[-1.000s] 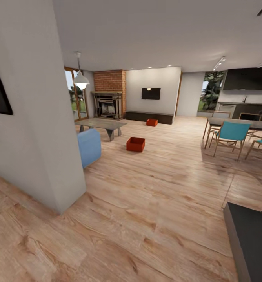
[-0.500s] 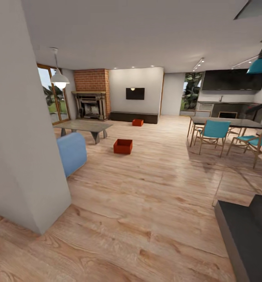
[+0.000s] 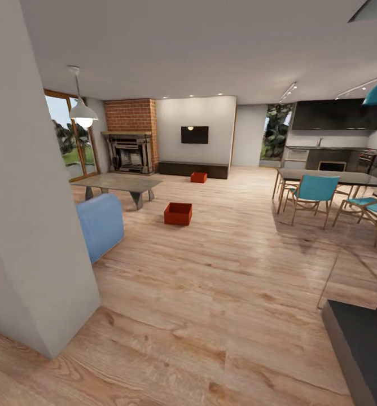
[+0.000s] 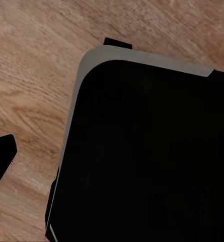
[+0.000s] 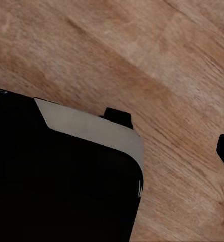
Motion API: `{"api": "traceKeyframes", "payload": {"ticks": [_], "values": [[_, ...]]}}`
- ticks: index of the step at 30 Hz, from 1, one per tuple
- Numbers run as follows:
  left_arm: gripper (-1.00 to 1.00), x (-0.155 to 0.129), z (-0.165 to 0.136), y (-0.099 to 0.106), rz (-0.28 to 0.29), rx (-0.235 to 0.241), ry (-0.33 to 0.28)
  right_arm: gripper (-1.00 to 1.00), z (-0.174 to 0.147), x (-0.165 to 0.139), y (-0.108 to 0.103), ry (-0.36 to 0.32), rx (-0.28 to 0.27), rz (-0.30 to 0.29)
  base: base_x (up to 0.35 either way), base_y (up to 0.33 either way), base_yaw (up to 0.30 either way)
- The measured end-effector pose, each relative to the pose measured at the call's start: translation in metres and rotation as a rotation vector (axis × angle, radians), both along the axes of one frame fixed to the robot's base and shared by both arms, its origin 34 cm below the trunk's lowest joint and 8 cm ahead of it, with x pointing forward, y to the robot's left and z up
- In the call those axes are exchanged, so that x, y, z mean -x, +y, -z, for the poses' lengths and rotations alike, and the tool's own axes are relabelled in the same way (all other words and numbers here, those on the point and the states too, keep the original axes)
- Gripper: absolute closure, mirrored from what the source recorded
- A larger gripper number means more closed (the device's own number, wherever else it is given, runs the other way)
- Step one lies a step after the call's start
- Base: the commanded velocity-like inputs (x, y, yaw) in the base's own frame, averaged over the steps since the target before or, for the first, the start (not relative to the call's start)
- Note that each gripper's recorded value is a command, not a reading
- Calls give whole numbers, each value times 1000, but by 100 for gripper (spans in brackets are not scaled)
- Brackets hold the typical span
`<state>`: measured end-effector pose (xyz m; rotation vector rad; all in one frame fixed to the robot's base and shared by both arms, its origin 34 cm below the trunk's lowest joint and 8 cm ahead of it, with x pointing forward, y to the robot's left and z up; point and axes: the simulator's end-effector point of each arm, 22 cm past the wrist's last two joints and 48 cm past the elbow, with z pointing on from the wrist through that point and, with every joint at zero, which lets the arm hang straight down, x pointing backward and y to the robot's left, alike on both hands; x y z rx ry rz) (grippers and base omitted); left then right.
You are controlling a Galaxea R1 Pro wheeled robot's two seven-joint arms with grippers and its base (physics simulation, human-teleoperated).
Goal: Move the two storage containers from the living room to the garage. In the garage, place one container on the floor and stack the other container on top of it (either order is fine).
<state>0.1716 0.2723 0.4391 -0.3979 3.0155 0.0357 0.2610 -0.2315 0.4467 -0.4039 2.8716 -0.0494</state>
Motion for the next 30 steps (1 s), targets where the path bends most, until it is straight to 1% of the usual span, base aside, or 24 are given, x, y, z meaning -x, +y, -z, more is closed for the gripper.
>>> {"api": "traceKeyframes", "payload": {"ticks": [30], "values": [[-100,0,0,1,0,0,1,-100,0,0,0,0,0,-2,322,1,0]]}}
